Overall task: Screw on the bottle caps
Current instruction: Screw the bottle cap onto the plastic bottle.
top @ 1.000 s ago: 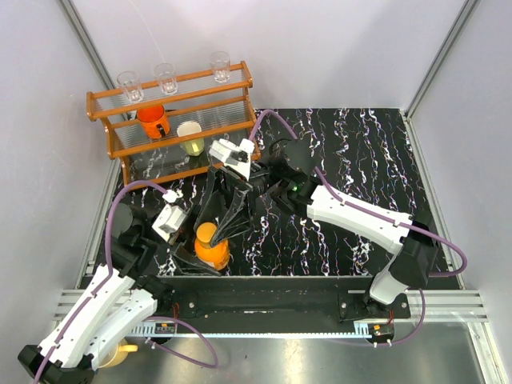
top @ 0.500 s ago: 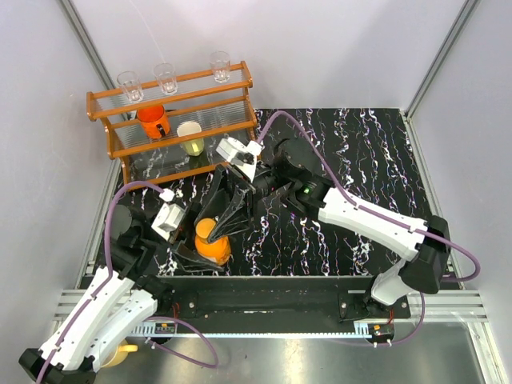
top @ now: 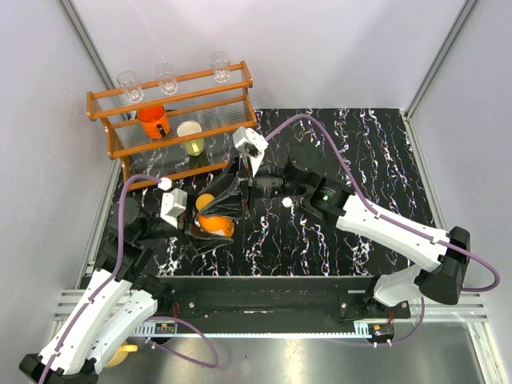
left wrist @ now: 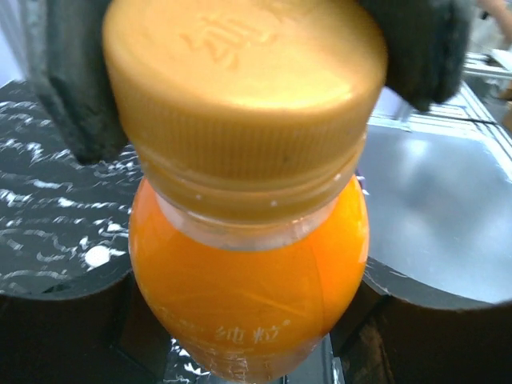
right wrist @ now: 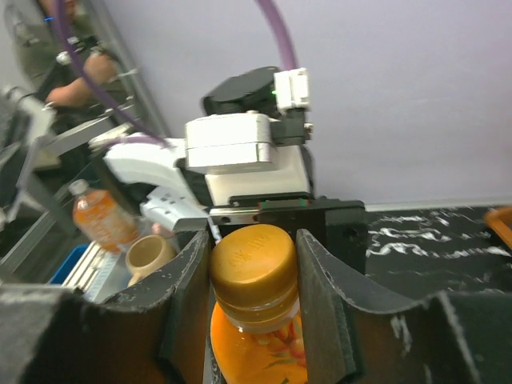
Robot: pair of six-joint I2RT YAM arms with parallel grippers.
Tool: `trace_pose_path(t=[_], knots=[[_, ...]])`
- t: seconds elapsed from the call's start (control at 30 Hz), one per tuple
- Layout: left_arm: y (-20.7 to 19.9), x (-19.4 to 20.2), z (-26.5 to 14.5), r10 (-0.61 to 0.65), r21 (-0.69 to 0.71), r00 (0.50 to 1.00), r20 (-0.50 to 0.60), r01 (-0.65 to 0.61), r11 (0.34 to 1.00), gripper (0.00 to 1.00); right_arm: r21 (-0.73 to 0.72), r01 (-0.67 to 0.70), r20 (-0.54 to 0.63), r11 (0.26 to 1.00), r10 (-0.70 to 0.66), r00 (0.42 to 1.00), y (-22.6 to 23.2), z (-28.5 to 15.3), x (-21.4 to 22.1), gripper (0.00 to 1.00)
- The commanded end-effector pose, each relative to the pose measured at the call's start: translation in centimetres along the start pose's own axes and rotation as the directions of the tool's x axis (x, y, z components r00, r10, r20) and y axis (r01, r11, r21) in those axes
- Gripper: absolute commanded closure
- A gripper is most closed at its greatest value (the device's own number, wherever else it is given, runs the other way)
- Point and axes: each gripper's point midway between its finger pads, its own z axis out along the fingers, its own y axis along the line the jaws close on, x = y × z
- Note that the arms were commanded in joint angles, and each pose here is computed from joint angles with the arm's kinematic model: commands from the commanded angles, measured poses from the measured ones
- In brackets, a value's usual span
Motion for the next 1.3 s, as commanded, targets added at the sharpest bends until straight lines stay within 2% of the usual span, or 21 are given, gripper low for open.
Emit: trace_pose_path(t=[0.0, 0.17, 0.33, 0.47, 0.57, 0.6, 0.63, 0.67, 0.7, 0.8, 0.83, 0.87, 0.9, 0.93, 0.97, 1.0, 1.03, 1.13, 1.27], knots=[[5.3, -2.2, -1.0, 0.128, -0.307, 0.992, 0.013, -0.118, 0.944, 0.91, 0.369, -0.137, -0.003, 0.919, 0.149, 0.989, -6.4, -0.8, 3.8, 0.81], [7.4, -1.9, -2.0, 0.136, -0.426, 0.991, -0.014, -0.129, 0.896, 0.89, 0.545, -0.162, 0.086, 0.823, 0.138, 0.987, -8.9, -1.0, 3.1, 0.83], [8.6, -1.5, -2.7, 0.131, -0.491, 0.991, -0.029, -0.129, 0.861, 0.89, 0.676, -0.119, 0.064, 0.727, 0.103, 0.993, -10.1, -0.4, 4.4, 0.78], [8.1, -1.4, -2.5, 0.131, -0.463, 0.991, -0.036, -0.133, 0.876, 0.89, 0.711, -0.060, 0.048, 0.700, 0.037, 0.998, -10.1, -1.4, 3.0, 0.59], [7.1, -1.4, -2.0, 0.132, -0.409, 0.991, -0.024, -0.130, 0.903, 0.89, 0.719, -0.014, 0.047, 0.695, -0.029, 0.998, -9.2, -2.8, 0.9, 0.38], [6.5, -1.7, -1.7, 0.139, -0.378, 0.990, -0.014, -0.134, 0.916, 0.89, 0.721, 0.000, 0.042, 0.692, -0.044, 0.998, -8.9, -3.3, 0.4, 0.25], [6.1, -1.7, -1.5, 0.130, -0.356, 0.991, -0.005, -0.124, 0.926, 0.89, 0.720, 0.010, 0.059, 0.694, -0.075, 0.995, -8.2, -4.0, -1.2, 0.20], [5.0, -2.0, -1.2, 0.141, -0.300, 0.990, 0.005, -0.133, 0.945, 0.89, 0.733, 0.033, 0.028, 0.680, -0.079, 0.996, -8.2, -5.0, -1.2, 0.14], [4.3, -2.1, -1.0, 0.129, -0.263, 0.992, 0.013, -0.121, 0.957, 0.89, 0.731, 0.035, 0.044, 0.681, -0.098, 0.994, -7.4, -5.9, -2.5, 0.03], [1.0, -2.1, -0.2, 0.109, -0.074, 0.994, 0.033, -0.106, 0.992, 0.88, 0.669, 0.052, 0.061, 0.742, -0.123, 0.991, -5.9, -7.6, -4.7, 0.00], [0.2, -2.1, -0.2, 0.095, -0.026, 0.995, 0.037, -0.094, 0.995, 0.88, 0.572, 0.066, 0.044, 0.817, -0.111, 0.993, -4.5, -7.0, -4.4, 0.00], [-1.7, -2.5, -0.1, 0.130, 0.082, 0.990, 0.052, -0.134, 0.988, 0.88, 0.533, 0.078, 0.043, 0.843, -0.119, 0.992, -4.3, -7.7, -5.1, 0.00], [-2.6, -2.1, -0.2, 0.071, 0.134, 0.996, 0.044, -0.077, 0.988, 0.88, 0.456, 0.095, 0.030, 0.885, -0.122, 0.992, -3.1, -7.7, -5.1, 0.00], [-3.5, -2.2, -0.4, 0.065, 0.177, 0.997, 0.045, -0.072, 0.982, 0.87, 0.257, 0.123, -0.016, 0.959, -0.123, 0.992, 0.1, -6.8, -4.1, 0.00], [-4.7, -2.5, -0.6, 0.115, 0.246, 0.992, 0.058, -0.125, 0.961, 0.87, 0.172, 0.135, -0.036, 0.976, -0.131, 0.991, 1.4, -6.7, -3.6, 0.00], [-5.3, -2.2, -0.8, 0.059, 0.278, 0.998, 0.036, -0.067, 0.958, 0.86, 0.092, 0.143, -0.054, 0.985, -0.139, 0.989, 2.5, -6.5, -3.1, 0.00], [-5.8, -2.3, -1.0, 0.071, 0.301, 0.997, 0.033, -0.078, 0.950, 0.86, -0.037, 0.138, -0.070, 0.990, -0.141, 0.988, 4.5, -6.3, -2.7, 0.00], [-6.8, -2.0, -1.4, 0.074, 0.359, 0.997, -0.006, -0.067, 0.931, 0.86, -0.133, 0.158, -0.022, 0.978, -0.162, 0.986, 5.4, -5.4, -3.3, 0.00], [-6.5, -2.0, -1.2, 0.070, 0.355, 0.998, -0.012, -0.061, 0.933, 0.86, -0.242, 0.141, -0.002, 0.960, -0.146, 0.989, 5.7, -4.2, -3.1, 0.00]])
